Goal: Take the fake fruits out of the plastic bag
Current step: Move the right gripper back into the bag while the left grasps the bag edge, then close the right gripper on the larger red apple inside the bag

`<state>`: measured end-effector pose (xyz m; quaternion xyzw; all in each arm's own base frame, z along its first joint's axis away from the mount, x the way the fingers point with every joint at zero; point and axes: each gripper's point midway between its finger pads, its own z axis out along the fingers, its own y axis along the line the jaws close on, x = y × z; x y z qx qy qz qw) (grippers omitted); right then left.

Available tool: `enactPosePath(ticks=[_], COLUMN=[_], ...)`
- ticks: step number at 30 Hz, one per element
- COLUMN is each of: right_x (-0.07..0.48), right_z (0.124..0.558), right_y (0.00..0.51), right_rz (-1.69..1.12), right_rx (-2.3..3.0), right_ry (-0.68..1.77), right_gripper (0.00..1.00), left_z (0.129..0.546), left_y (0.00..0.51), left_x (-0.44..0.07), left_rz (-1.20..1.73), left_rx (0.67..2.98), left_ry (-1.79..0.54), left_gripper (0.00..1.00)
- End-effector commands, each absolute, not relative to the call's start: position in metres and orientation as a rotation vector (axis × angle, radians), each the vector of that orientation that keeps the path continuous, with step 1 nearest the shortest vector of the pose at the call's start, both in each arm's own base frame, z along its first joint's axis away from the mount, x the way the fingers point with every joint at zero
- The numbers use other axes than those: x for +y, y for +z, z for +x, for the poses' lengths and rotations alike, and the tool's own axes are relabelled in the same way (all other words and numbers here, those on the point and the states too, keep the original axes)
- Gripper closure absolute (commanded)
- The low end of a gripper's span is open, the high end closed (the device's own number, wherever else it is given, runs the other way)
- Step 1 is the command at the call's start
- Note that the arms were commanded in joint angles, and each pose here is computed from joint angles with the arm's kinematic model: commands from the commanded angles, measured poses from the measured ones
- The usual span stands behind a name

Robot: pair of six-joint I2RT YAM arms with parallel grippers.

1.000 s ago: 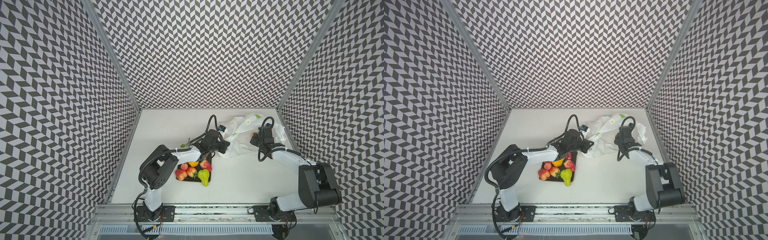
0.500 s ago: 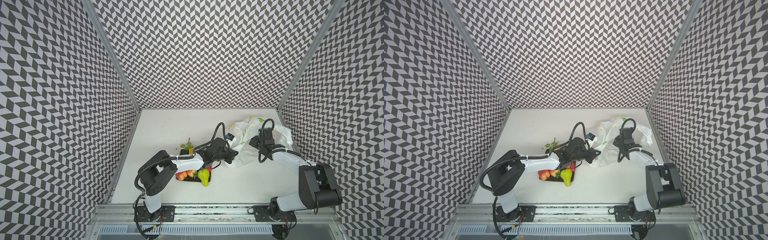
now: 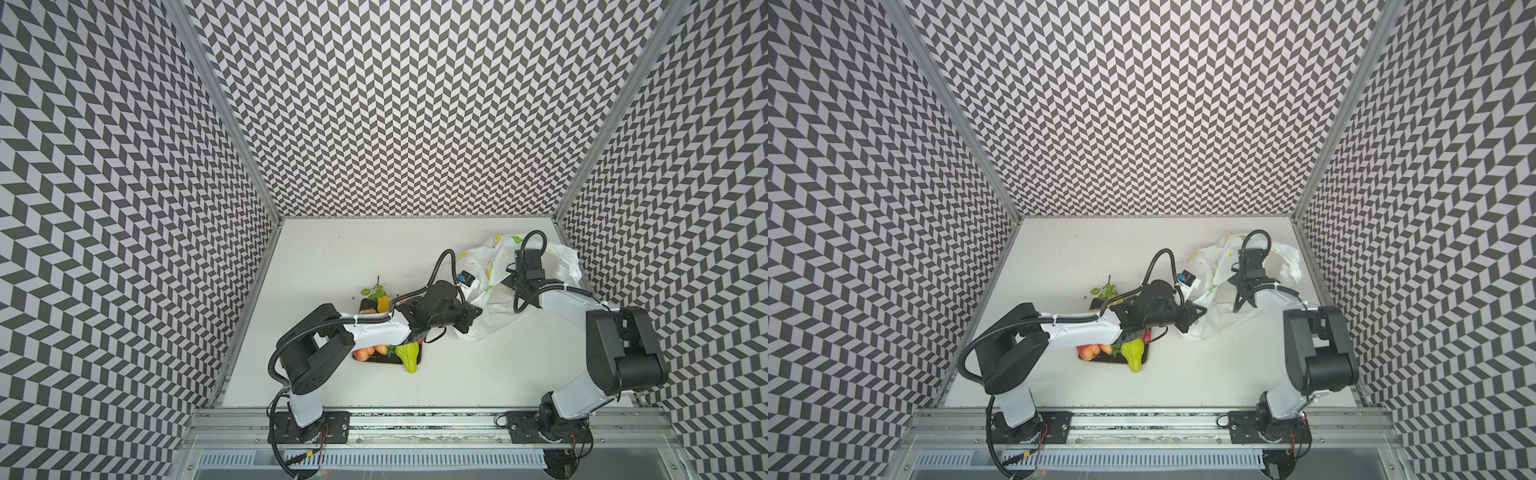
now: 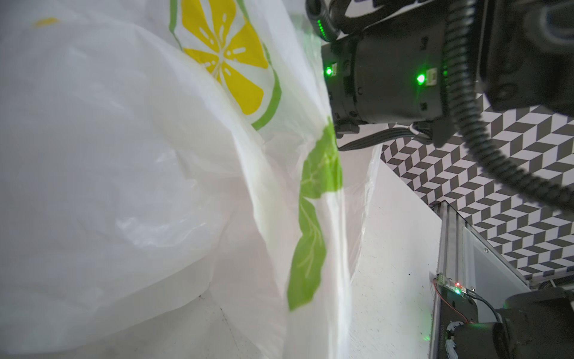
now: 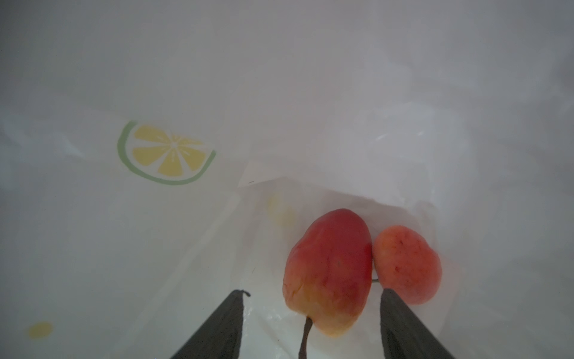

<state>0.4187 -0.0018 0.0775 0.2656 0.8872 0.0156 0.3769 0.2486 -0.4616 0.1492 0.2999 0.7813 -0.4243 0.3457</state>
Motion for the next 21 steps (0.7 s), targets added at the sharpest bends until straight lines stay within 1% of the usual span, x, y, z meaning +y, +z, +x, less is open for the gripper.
enactPosePath(ticks=[1, 9, 16, 21], right_x=[-0.008, -0.003, -0.004, -0.002], right_z=[0.434, 0.445, 0.444, 0.446], right_y=[0.084, 0.062, 0.047, 0.037], right_rz=[0.713, 0.710, 0.737, 0.740], right_rx=[2.214, 2.277, 2.298, 2.325], right_ry=[0.037, 0.056, 0.043, 0.050], right_gripper=[0.29, 0.28, 0.37, 0.38], left_z=[0.243, 0.238, 0.238, 0.238], left_y=[0.182, 0.187, 0.191, 0.192], left_x=[-0.468, -0.470, -0.470, -0.468], left_rz=[0.770, 0.775, 0.772, 0.766], left_rx=[1.944, 1.931, 1.924, 1.921], left_ry=[-1.149, -1.163, -1.166, -1.163], left_gripper=[1.00, 1.00, 1.00, 1.00])
